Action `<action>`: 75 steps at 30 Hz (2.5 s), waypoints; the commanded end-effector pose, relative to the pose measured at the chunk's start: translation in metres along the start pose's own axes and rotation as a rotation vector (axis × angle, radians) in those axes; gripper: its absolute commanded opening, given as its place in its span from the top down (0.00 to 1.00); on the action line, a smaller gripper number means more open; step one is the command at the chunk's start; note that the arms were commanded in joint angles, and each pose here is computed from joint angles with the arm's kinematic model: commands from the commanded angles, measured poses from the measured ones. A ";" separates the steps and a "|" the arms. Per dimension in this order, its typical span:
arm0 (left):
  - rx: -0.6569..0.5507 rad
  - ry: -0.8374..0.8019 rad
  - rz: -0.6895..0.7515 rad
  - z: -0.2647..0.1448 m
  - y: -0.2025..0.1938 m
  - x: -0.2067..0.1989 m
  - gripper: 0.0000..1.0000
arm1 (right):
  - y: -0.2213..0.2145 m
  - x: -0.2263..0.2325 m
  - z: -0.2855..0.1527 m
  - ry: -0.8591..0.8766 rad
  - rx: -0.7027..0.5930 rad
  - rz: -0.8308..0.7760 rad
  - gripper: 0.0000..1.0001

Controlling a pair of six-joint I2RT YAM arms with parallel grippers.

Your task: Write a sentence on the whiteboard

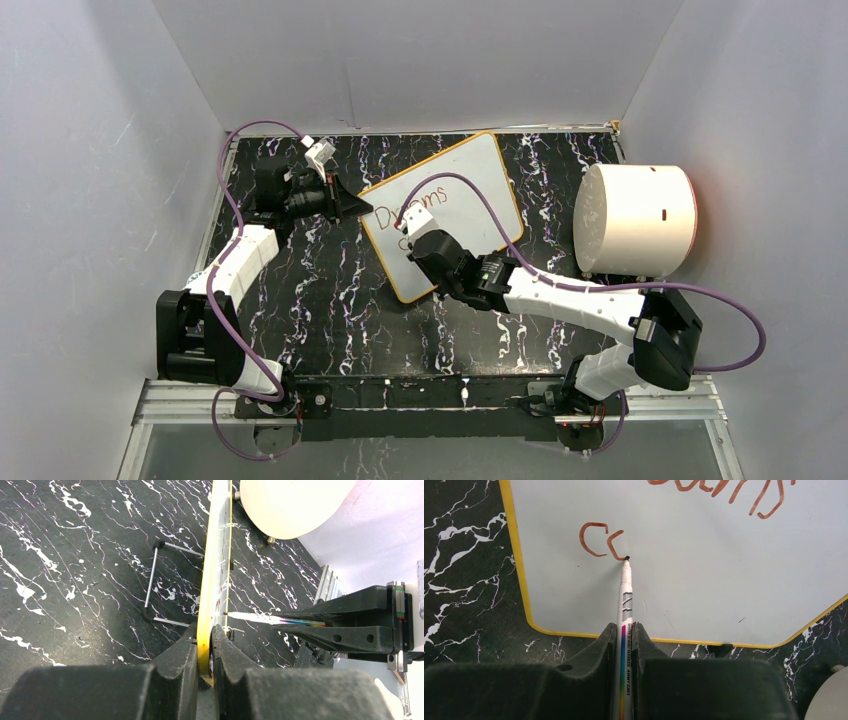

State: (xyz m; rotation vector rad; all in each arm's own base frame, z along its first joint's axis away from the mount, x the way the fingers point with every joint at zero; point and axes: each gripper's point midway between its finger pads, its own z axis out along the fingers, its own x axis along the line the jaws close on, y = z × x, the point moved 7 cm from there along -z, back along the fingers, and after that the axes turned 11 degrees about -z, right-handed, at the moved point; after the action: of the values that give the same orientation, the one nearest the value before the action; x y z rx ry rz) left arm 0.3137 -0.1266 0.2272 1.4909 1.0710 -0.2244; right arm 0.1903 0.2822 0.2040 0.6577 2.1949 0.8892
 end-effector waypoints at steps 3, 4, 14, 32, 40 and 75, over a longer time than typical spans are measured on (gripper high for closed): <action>0.088 0.131 -0.050 0.007 -0.030 0.028 1.00 | 0.017 -0.016 0.000 -0.065 -0.089 0.061 1.00; 0.089 0.131 -0.051 0.007 -0.031 0.028 1.00 | 0.018 -0.016 0.000 -0.066 -0.091 0.059 1.00; 0.089 0.129 -0.051 0.007 -0.031 0.027 1.00 | 0.026 -0.017 0.000 -0.065 -0.123 0.067 1.00; 0.091 0.131 -0.056 0.008 -0.031 0.029 1.00 | 0.032 -0.015 0.001 -0.044 -0.147 0.073 1.00; 0.090 0.132 -0.055 0.007 -0.031 0.028 1.00 | 0.033 -0.012 0.000 -0.010 -0.151 0.062 1.00; 0.087 0.136 -0.050 0.007 -0.030 0.028 1.00 | 0.031 -0.007 -0.002 0.049 -0.143 0.053 1.00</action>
State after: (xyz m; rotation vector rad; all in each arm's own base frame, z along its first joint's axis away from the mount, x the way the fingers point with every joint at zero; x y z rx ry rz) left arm 0.3144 -0.1265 0.2267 1.4922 1.0744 -0.2257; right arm 0.1984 0.2870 0.2142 0.6442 2.1617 0.9706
